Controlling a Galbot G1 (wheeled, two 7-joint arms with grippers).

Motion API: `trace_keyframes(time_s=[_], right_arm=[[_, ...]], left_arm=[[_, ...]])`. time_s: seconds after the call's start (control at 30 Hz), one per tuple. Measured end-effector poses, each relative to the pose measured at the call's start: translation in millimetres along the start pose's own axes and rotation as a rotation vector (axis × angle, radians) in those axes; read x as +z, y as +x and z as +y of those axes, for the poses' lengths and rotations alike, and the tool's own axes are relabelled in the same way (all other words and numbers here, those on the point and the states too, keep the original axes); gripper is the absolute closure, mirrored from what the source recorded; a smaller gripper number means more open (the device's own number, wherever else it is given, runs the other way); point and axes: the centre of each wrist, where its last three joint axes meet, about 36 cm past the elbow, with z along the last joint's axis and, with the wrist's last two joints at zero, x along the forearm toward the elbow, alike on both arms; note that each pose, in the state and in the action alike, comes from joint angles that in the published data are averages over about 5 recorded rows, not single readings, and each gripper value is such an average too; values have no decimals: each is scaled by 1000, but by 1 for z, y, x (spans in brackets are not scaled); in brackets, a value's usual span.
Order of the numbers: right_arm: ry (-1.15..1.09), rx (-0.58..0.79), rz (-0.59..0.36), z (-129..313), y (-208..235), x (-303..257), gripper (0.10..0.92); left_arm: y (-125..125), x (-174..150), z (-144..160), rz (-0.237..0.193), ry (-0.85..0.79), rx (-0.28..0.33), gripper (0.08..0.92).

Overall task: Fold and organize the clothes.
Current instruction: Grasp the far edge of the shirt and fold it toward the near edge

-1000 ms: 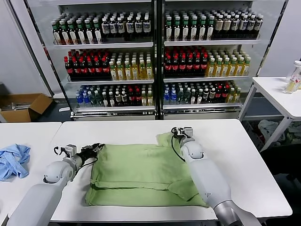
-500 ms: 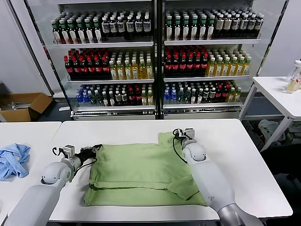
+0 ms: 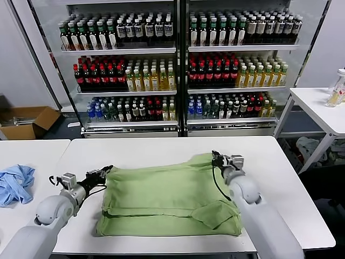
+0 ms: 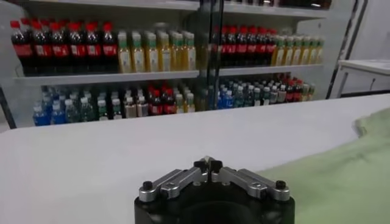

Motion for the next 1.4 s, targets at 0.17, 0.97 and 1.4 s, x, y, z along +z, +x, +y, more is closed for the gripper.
trace_keyframes(time_s=[0.17, 0.97, 1.4], right_arm=[[10, -18, -15, 3, 40, 3, 916], [69, -2, 20, 10, 134, 38, 916], [87, 16, 34, 8, 151, 44, 916]], left_arm=[[14, 10, -9, -6, 6, 6, 913], [64, 32, -24, 35, -4, 46, 913], [83, 35, -30, 76, -2, 66, 913]])
